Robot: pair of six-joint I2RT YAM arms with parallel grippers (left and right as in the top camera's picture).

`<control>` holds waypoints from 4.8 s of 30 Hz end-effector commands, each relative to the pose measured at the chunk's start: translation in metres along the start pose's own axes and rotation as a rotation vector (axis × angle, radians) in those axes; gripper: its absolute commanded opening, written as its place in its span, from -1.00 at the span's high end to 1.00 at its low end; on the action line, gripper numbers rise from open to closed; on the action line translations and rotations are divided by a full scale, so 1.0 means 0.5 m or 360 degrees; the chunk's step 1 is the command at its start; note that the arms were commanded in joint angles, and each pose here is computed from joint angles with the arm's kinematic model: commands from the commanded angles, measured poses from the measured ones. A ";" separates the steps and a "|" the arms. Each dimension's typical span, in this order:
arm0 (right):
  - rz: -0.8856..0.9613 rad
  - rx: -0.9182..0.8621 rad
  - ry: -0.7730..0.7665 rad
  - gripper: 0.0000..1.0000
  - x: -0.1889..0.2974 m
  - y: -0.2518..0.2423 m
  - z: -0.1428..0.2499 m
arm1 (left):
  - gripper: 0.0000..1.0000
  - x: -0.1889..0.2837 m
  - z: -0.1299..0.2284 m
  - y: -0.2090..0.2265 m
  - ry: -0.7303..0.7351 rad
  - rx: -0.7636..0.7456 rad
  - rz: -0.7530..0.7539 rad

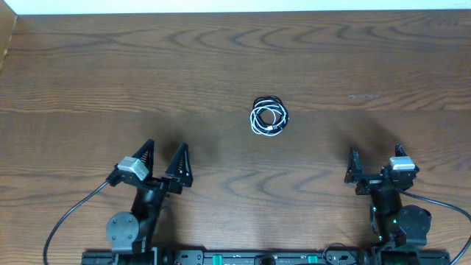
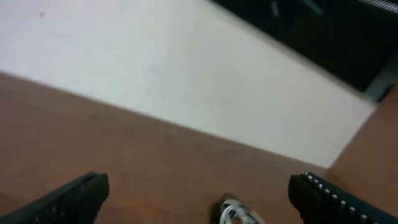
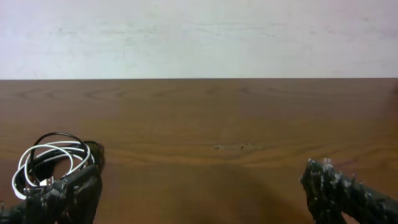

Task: Untangle cables
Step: 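Raise the left arm and swing the left gripper toward the cable bundle, then move the left gripper forward to the left of the cable bundle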

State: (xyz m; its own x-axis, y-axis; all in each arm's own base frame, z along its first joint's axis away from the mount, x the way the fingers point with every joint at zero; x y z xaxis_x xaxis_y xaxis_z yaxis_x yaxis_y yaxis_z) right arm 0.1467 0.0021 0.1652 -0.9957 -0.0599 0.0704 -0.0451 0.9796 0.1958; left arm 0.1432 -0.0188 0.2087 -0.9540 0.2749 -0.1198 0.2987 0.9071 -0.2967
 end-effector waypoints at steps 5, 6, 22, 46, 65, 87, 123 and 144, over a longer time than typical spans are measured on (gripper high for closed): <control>0.0006 -0.0003 0.0001 -0.98 0.000 0.000 0.001 | -0.96 0.029 -0.186 -0.080 -0.0167 -0.0035 0.0122; 0.0006 -0.0003 0.0001 -0.99 0.000 0.000 0.001 | -0.96 0.031 -0.201 -0.086 -0.0133 -0.0043 0.0109; 0.0006 -0.0003 0.0002 -0.99 0.000 0.000 0.002 | -0.96 0.002 -0.421 -0.163 0.1097 0.0083 -0.0121; 0.0006 -0.0003 0.0002 -0.98 0.000 0.000 0.002 | -0.96 -0.132 -0.366 -0.073 0.2050 0.0354 -0.0680; 0.0006 -0.0003 0.0003 -0.98 0.000 0.000 0.002 | -0.96 -0.215 -0.202 0.012 0.2541 0.0504 -0.0798; 0.0006 -0.0003 0.0004 -0.99 0.000 0.000 0.002 | -0.96 -0.197 -0.015 0.053 0.2689 0.0581 -0.0531; 0.0007 -0.0003 0.0009 -0.98 0.000 0.000 0.003 | -0.95 -0.210 0.014 0.033 0.2673 0.0493 -0.0404; 0.0007 -0.0003 0.0009 -0.98 0.000 0.000 0.003 | -0.95 -0.234 0.034 -0.011 0.2636 0.0387 -0.0309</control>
State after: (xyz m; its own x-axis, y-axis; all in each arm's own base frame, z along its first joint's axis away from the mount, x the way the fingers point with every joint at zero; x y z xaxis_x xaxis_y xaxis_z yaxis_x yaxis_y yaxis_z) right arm 0.1467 0.0021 0.1651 -0.9957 -0.0595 0.0712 -0.0446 0.9796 0.1958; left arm 0.2545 -0.0596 0.2107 0.0588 0.3252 0.9438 0.0449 0.9436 -0.3280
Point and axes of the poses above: each gripper's point midway between its finger pads, its own x axis back along the fingers, its own y axis along the line the jaws close on, z = x × y, the point moved 10 cm from there along x, back along the fingers, and after that the axes turned 9 degrees about -x, right-handed, at the moved point
